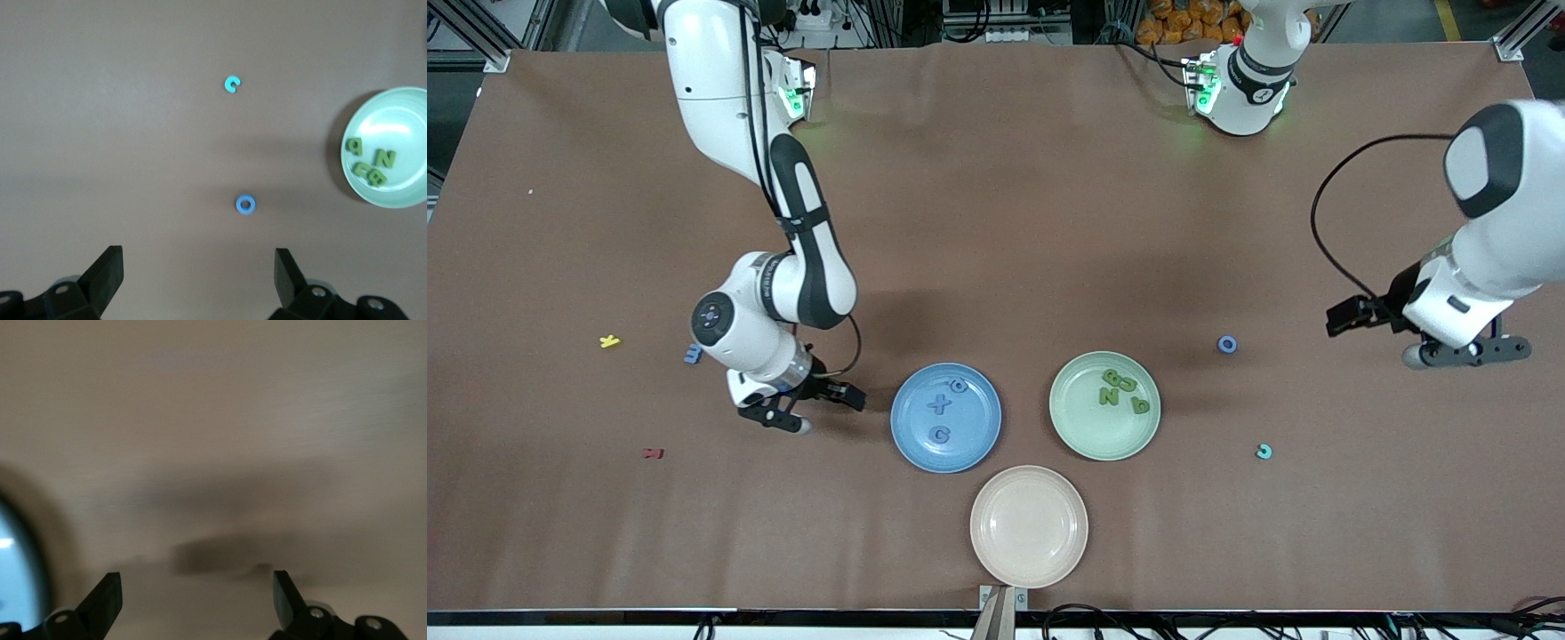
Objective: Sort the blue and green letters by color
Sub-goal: 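Drop the 9 in the blue plate while the left gripper returns to rest, then grasp the blue E with the right gripper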
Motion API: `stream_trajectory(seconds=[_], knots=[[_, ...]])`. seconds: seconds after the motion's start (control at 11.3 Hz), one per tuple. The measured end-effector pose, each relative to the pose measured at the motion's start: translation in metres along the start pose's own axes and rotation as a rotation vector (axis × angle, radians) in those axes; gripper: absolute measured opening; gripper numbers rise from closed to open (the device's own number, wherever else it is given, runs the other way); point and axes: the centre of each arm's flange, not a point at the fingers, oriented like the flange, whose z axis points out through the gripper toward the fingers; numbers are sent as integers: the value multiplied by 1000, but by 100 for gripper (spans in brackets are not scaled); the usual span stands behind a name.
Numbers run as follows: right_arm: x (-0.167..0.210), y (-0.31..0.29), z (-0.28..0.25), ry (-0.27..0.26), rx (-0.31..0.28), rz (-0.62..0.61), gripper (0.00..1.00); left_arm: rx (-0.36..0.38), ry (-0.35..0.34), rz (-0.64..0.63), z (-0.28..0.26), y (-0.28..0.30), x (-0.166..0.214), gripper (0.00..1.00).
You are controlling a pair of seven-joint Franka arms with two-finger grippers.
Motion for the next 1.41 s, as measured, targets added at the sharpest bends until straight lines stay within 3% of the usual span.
stream_trajectory(seconds=[0.18,0.44,0.62,0.88,1.41], knots=[[11,44,-20,-37,-126,-39,100,1,-41,1,-44,3,-11,100],[23,110,-44,-58,-205,-79,100,6,-70,20,-96,6,-20,100],[21,142,-45,-54,-236,-67,100,9,-96,36,-122,6,-29,100],[13,171,-37,7,-283,-86,100,12,-103,65,-152,8,-41,100],[0,201,-31,-28,-272,-141,100,8,-110,88,-141,18,-34,100]])
